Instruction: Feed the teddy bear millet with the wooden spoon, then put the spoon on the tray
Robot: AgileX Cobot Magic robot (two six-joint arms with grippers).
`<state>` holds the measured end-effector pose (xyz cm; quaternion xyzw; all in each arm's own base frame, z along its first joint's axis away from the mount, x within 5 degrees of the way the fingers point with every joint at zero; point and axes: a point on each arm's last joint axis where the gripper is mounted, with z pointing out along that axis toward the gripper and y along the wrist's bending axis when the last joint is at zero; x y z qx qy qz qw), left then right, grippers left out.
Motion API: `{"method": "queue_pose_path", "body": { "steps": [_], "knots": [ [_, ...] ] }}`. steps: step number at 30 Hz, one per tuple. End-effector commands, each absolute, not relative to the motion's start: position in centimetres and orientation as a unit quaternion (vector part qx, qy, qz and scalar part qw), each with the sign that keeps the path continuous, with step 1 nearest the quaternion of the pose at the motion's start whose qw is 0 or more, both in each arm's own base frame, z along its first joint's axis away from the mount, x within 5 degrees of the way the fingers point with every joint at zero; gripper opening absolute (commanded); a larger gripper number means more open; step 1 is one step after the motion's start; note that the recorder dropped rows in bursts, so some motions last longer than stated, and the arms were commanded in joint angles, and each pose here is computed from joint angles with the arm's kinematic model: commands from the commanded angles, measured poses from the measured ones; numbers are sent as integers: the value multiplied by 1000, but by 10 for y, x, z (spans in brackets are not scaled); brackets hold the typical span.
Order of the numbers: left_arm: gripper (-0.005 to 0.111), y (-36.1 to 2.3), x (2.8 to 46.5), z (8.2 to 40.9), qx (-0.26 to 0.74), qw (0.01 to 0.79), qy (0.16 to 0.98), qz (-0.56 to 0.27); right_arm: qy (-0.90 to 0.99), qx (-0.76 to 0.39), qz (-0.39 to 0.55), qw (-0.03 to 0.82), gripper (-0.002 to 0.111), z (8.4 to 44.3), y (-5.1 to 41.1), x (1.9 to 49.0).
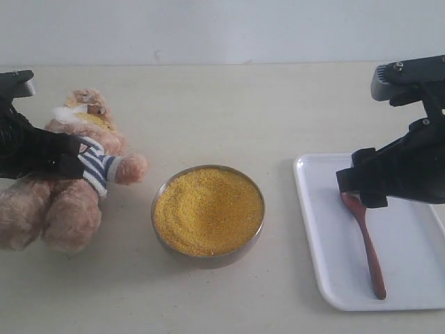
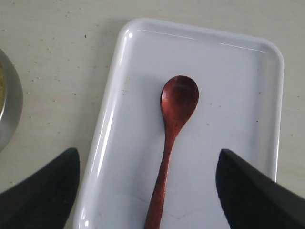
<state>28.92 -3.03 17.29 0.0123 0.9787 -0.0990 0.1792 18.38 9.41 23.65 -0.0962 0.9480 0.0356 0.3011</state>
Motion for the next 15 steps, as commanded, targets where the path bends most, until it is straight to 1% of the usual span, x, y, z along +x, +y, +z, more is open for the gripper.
{"method": "queue_pose_path", "body": {
  "steps": [1, 5, 10, 12, 15],
  "knots": [
    [82, -30, 290, 178, 1, 190, 976, -103, 945, -102, 36, 308, 73, 239, 94, 183],
    [85, -30, 289, 193, 8, 210, 972, -103, 945, -103, 35, 308, 73, 239, 94, 183],
    [85, -30, 286, 223, 18, 255, 961, -103, 945, -103, 35, 308, 73, 239, 94, 183],
    [85, -30, 284, 237, 16, 274, 956, -105, 946, -102, 33, 305, 73, 239, 93, 183],
    [80, -27, 279, 257, 17, 307, 947, -93, 947, -102, 31, 303, 73, 239, 93, 183]
  ]
}}
